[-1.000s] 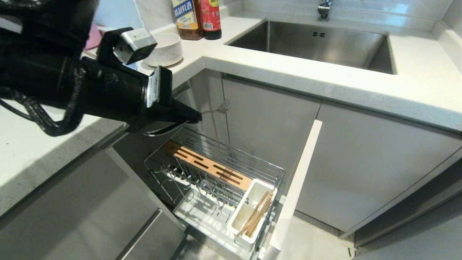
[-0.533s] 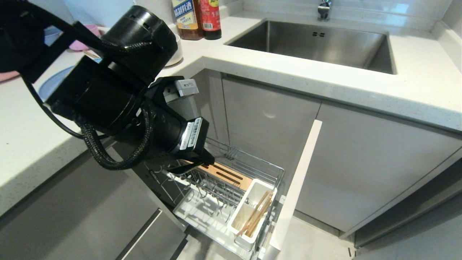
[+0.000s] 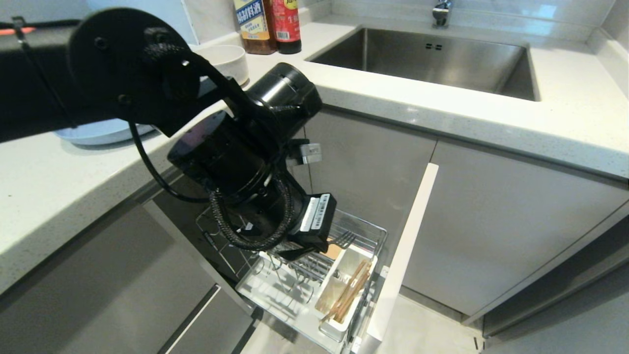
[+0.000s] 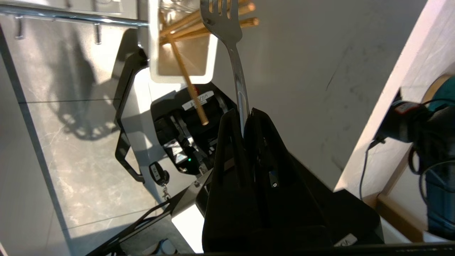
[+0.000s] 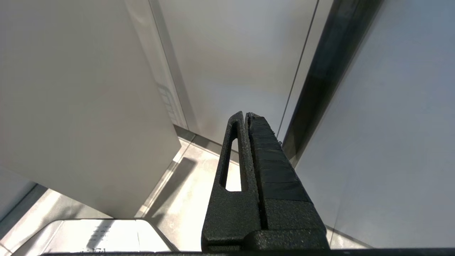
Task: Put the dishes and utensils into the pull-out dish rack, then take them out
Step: Pick up the fork and place it in the cupboard
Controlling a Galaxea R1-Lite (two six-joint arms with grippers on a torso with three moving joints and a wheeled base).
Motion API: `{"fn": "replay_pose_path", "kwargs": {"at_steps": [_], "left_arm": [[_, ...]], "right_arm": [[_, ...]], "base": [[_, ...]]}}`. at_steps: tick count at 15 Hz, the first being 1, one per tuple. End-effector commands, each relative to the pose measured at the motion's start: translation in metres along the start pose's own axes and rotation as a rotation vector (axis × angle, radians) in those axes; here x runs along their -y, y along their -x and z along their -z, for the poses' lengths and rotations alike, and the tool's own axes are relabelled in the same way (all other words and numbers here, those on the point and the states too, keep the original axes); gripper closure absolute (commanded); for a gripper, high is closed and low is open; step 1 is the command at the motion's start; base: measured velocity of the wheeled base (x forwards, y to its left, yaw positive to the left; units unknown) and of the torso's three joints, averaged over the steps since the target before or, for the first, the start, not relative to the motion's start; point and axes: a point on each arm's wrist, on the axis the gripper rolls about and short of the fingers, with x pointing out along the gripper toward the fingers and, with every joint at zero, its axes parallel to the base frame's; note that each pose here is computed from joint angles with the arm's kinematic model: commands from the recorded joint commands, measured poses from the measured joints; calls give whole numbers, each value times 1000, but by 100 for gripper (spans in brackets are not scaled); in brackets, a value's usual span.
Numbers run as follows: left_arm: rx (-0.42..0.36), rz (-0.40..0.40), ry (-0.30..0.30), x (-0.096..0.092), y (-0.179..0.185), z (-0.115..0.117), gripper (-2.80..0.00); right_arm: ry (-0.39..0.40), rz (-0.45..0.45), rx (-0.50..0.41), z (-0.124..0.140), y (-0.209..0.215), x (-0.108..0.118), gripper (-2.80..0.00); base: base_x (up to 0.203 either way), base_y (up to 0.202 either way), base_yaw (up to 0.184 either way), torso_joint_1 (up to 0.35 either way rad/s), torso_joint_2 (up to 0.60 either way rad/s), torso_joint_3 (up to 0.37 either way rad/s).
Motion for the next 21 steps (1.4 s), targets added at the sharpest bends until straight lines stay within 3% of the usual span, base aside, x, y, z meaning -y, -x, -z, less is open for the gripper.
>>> {"fn": "replay_pose_path", "kwargs": {"at_steps": [1,11,21], "left_arm": [[-50,-18,-17,9,-21,0,0],[-110,-138,-13,8,-78,-9,0],[-115,-152,-17,6,-116,-17,0]], "right_arm": [[0,0,-2,0,0,0,0],[0,0,-2,0,0,0,0],[0,0,-2,0,0,0,0]], "base": [[0,0,0,0,0,0],[0,0,0,0,0,0],[0,0,0,0,0,0]]}}
